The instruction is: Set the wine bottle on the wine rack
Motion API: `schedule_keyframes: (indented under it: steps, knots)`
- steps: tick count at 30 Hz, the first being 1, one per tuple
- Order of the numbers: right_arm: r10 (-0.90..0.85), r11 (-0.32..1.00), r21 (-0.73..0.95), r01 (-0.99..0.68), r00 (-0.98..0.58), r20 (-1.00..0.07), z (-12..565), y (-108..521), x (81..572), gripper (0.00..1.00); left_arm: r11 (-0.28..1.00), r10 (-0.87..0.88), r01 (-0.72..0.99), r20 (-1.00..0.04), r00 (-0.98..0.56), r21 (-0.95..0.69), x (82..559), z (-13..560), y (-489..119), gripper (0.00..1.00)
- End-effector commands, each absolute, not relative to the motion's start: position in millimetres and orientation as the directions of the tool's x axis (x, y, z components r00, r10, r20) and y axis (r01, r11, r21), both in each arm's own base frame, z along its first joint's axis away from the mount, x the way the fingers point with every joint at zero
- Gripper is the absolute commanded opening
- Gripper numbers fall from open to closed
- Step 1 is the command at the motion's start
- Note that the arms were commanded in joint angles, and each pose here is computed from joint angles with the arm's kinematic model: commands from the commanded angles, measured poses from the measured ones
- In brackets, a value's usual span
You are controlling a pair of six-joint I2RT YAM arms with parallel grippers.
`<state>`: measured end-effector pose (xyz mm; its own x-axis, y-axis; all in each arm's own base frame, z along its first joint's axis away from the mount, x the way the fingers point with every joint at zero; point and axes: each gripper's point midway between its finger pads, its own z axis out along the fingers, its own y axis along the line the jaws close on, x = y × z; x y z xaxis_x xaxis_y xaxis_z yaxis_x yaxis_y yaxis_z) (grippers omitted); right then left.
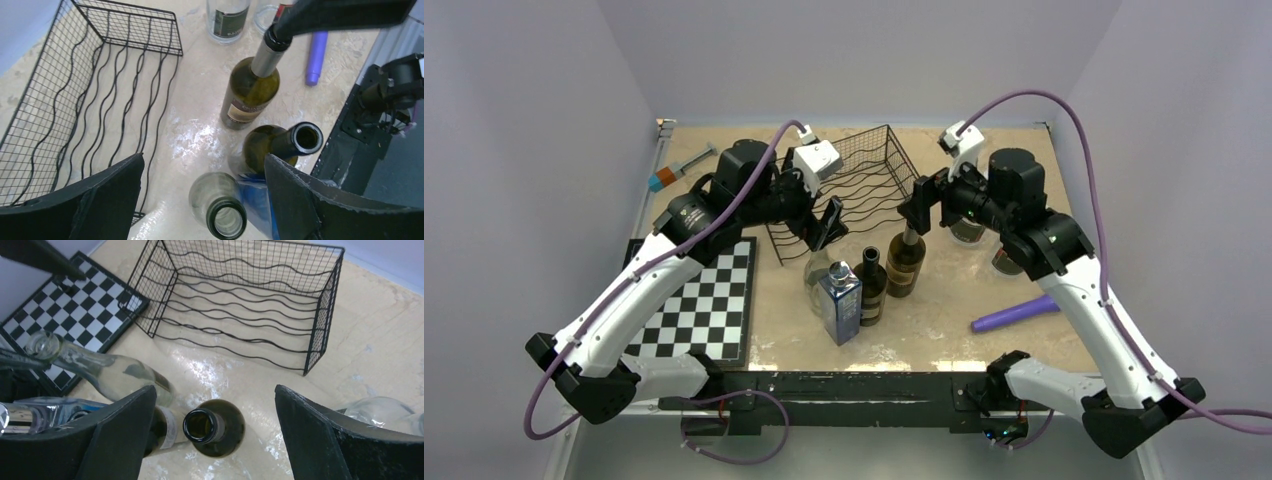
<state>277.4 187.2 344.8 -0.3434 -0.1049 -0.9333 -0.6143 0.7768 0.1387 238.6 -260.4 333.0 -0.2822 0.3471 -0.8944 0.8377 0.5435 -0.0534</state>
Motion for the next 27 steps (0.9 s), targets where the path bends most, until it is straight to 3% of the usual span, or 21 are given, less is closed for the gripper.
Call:
schedule_keyframes:
  steps: [1, 3, 5, 14, 20, 24, 27]
  knots:
    - [-0.151, 0.809, 0.074, -0.583, -0.327, -0.933, 330.1, 183.8, 276.6, 0.86, 0.62, 0.259, 0.784, -0.939, -0.227, -0.019, 262.6, 356.1, -263.0, 0.93]
    - [-0.17, 0.817, 0.082, -0.571, -0.374, -0.912, 316.6, 183.2, 273.5, 0.73, 0.635, 0.219, 0.772, -0.952, -0.215, -0.028, 267.5, 365.0, -265.2, 0.93]
    - [-0.194, 0.822, 0.079, -0.565, -0.407, -0.893, 304.1, 183.4, 270.8, 0.67, 0.642, 0.181, 0.765, -0.962, -0.206, -0.043, 271.3, 372.0, -268.8, 0.93]
    - [-0.241, 0.8, 0.081, -0.594, -0.443, -0.863, 278.2, 193.0, 260.3, 0.64, 0.637, 0.089, 0.765, -0.977, -0.196, -0.095, 283.1, 383.9, -285.1, 0.93]
    - [-0.26, 0.8, 0.066, -0.596, -0.444, -0.857, 269.1, 201.9, 268.2, 0.53, 0.626, 0.091, 0.774, -0.977, -0.194, -0.095, 285.7, 384.2, -290.3, 0.93]
    - [-0.264, 0.802, 0.071, -0.593, -0.459, -0.848, 264.6, 204.5, 270.9, 0.41, 0.596, 0.056, 0.797, -0.985, -0.165, -0.1, 280.0, 399.0, -294.1, 0.93]
    - [-0.25, 0.819, 0.063, -0.57, -0.455, -0.855, 263.3, 202.2, 273.3, 0.22, 0.583, 0.034, 0.806, -0.989, -0.146, -0.099, 278.5, 406.9, -296.0, 0.94]
